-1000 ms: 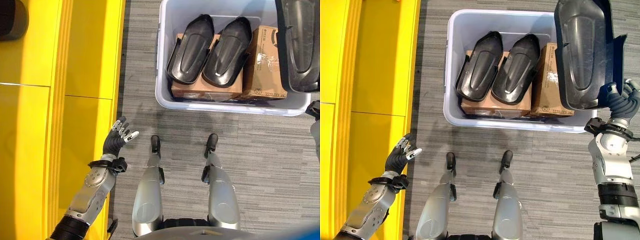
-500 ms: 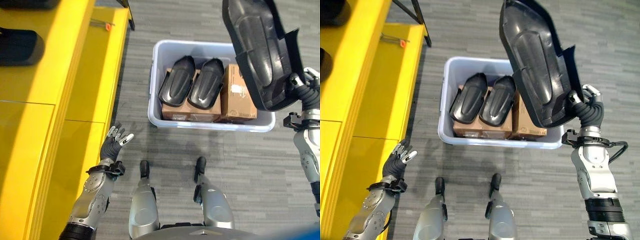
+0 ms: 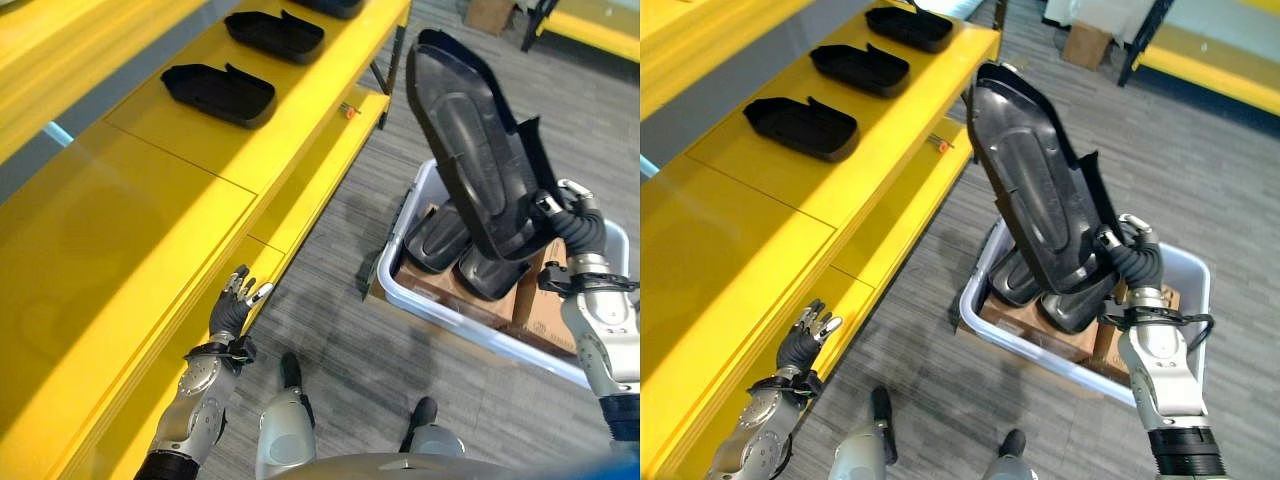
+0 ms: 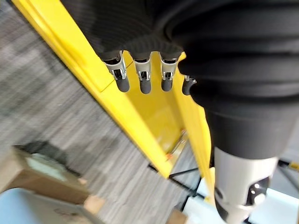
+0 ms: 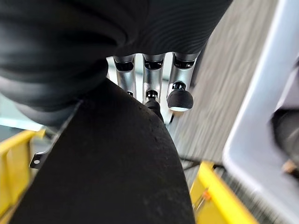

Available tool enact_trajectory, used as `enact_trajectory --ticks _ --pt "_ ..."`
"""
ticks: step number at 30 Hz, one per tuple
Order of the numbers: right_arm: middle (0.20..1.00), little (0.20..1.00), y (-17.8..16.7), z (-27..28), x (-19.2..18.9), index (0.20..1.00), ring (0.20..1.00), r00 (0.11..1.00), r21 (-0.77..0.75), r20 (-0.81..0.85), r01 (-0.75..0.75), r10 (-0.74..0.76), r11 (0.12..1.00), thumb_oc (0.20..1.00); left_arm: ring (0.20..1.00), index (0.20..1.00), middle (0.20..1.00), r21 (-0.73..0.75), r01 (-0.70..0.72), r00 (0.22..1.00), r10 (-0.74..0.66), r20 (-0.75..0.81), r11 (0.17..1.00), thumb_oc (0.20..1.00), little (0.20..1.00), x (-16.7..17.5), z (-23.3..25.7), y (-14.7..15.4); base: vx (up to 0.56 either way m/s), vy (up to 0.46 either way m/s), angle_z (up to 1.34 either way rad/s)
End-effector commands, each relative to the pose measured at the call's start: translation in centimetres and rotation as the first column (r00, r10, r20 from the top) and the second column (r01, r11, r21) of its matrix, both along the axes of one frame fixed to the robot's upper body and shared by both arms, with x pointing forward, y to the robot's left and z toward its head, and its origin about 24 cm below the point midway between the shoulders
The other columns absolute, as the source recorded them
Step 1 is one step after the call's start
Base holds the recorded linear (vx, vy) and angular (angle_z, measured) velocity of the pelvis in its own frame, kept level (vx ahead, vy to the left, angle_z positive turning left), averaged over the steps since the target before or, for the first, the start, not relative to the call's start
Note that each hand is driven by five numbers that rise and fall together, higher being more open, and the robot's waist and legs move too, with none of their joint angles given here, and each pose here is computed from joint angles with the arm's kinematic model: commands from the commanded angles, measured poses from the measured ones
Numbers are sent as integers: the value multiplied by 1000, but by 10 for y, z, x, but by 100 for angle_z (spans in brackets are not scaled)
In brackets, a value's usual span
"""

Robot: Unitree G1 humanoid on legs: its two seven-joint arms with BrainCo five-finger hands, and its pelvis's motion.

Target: Move parts from the plastic box to the shelf.

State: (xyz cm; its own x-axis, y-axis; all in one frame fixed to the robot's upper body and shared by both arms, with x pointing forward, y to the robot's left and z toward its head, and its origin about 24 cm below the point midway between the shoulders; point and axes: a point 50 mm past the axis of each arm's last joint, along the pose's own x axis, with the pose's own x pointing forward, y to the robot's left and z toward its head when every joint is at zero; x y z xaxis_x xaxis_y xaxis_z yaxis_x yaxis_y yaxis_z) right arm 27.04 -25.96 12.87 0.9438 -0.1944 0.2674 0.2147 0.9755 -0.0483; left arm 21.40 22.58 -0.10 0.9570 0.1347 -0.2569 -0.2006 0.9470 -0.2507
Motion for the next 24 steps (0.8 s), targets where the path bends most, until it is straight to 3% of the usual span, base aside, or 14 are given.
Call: enact_trajectory --ticks 1,10,15,24 --pt "200 200 -2 45 10 200 200 982 -35 187 -4 10 999 200 1000 1000 1000 40 -5 998 2 63 999 1000 1000 5 11 1 54 131 46" --pt "200 200 34 46 20 200 200 968 9 221 -122 117 993 200 1000 1000 1000 83 -53 996 46 80 995 1000 1000 8 15 9 63 161 22" --pt "200 200 41 46 18 200 200 962 -2 229 -151 147 989 200 1000 1000 1000 132 -62 994 50 96 989 1000 1000 10 20 15 155 283 36" --pt "200 200 38 41 13 200 200 961 23 216 -181 172 983 200 1000 1000 1000 144 -6 994 -9 107 990 1000 1000 19 22 4 145 26 63"
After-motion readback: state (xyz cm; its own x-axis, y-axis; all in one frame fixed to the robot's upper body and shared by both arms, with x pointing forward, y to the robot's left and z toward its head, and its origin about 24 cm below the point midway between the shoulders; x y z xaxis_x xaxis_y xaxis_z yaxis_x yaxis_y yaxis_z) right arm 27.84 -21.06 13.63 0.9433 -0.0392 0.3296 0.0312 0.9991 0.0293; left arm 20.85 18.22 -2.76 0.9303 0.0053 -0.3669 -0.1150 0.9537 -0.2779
